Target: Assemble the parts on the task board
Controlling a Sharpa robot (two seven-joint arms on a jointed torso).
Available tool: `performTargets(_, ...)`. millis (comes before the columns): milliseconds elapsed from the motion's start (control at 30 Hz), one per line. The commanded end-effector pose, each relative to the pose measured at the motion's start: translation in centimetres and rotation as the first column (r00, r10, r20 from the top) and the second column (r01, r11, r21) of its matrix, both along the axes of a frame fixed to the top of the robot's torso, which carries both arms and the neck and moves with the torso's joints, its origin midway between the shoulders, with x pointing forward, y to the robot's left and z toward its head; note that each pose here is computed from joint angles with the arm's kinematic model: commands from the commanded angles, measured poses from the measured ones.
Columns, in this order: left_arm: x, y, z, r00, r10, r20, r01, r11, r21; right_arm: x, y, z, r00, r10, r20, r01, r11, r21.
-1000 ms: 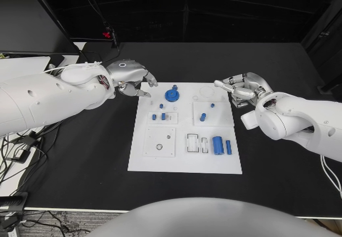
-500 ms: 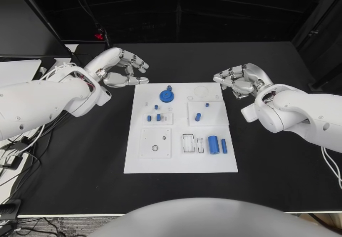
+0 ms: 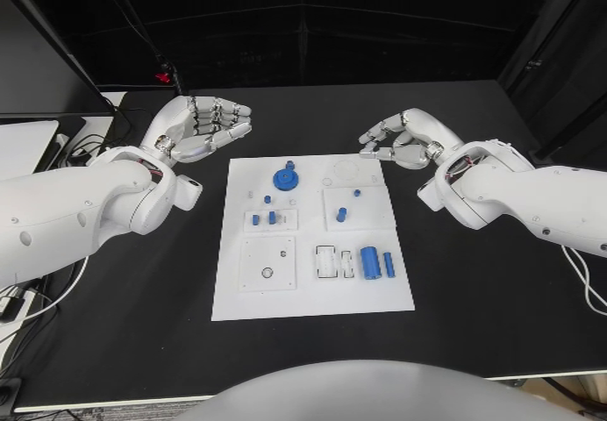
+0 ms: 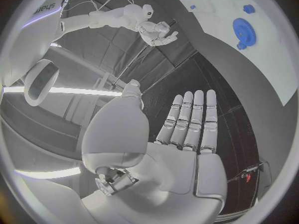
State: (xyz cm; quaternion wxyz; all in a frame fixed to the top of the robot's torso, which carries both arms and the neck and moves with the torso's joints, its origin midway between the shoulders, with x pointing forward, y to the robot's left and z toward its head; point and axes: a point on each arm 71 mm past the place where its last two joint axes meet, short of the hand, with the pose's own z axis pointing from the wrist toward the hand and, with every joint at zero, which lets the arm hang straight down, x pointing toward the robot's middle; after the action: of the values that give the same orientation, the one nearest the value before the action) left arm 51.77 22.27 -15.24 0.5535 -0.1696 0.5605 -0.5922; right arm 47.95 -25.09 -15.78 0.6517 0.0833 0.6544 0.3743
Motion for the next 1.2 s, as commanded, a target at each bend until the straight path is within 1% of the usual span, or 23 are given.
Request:
performTargets(33,-0.16,-0.2,-0.03,0.999,-0.036,-0.038,0.03,0.989,-0.144,0.0,1.0,-0.5,0.996,0.081,0.043,-0.066,0.958,-0.277)
performTargets(167,-0.37,-0.7,-0.5,0.997,-0.057,-0.049,0.047,0.983,-0.178,0.3,1.6,-1.0,0.994,0.106,0.033,-0.084,0.911,-0.403)
performTargets(267,-0.52,-0.9,-0.75,0.996,-0.067,-0.052,0.056,0.98,-0.19,0.4,2.0,-1.3,0.993,0.116,0.026,-0.092,0.885,-0.457)
performTargets(300,-0.62,-1.0,-0.9,0.996,-0.072,-0.055,0.06,0.979,-0.195,0.5,2.3,-1.4,0.992,0.121,0.02,-0.096,0.87,-0.483)
performTargets(433,-0.82,-1.1,-1.16,0.995,-0.078,-0.06,0.065,0.977,-0.203,0.6,2.6,-1.8,0.992,0.124,0.004,-0.102,0.839,-0.534)
performTargets(600,-0.98,-1.1,-1.24,0.995,-0.076,-0.059,0.062,0.977,-0.205,0.7,2.8,-2.1,0.992,0.125,0.001,-0.101,0.802,-0.588)
performTargets(767,-1.03,-1.0,-1.28,0.995,-0.074,-0.061,0.06,0.977,-0.205,0.8,2.9,-2.2,0.993,0.121,0.0,-0.096,0.786,-0.61)
performTargets(1200,-1.04,-0.8,-1.3,0.996,-0.067,-0.064,0.052,0.978,-0.202,1.0,3.5,-2.6,0.992,0.119,-0.028,-0.11,0.769,-0.63)
